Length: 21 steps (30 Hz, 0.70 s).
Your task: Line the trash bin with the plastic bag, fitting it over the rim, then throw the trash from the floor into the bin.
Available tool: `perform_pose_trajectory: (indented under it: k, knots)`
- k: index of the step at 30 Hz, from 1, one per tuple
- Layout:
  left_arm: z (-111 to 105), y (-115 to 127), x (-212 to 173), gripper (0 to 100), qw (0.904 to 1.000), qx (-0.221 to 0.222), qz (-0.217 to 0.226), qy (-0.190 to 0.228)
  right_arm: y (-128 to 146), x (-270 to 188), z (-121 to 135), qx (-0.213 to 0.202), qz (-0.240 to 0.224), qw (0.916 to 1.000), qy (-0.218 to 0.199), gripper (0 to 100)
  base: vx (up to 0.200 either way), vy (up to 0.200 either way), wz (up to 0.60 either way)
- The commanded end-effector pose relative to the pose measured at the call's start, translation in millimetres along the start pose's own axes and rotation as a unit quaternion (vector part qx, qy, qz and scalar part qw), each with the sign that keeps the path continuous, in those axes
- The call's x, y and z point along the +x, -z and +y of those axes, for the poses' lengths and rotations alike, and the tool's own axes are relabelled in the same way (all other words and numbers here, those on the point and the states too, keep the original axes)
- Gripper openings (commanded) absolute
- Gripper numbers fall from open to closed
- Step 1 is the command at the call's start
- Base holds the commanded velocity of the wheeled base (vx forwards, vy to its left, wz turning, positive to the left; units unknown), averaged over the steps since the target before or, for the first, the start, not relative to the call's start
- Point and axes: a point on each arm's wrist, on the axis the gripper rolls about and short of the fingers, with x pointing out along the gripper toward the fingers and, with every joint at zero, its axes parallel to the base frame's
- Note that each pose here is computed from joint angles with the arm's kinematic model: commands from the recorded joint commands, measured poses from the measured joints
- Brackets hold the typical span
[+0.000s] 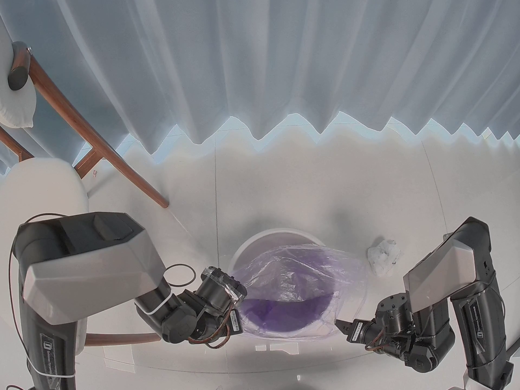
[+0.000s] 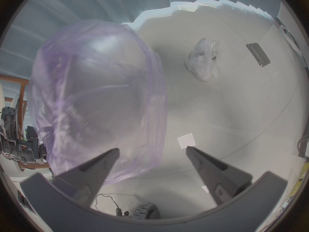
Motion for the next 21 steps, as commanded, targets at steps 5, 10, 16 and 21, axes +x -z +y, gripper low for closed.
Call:
perform_pose_trajectory:
  k: [5, 10, 16, 21]
  knots:
    - [14, 22, -92, 100, 0.9968, 0.023, -0.032, 0.069, -9, -73, 9, 0.001, 0.035, 0.9962, -0.079, 100, 0.0, 0.0, 0.0]
    - [30, 42, -140, 100, 0.9922, 0.043, -0.044, 0.108, -26, -94, 23, 0.018, -0.01, 0.9914, -0.129, 100, 0.0, 0.0, 0.0]
    - [47, 50, -164, 100, 0.9878, 0.05, -0.063, 0.134, -40, -110, 30, -0.027, -0.06, 0.9852, -0.158, 100, 0.0, 0.0, 0.0]
    - [42, 31, -170, 100, 0.9754, 0.039, -0.128, 0.175, -79, -112, 26, -0.058, -0.159, 0.9738, -0.153, 100, 0.0, 0.0, 0.0]
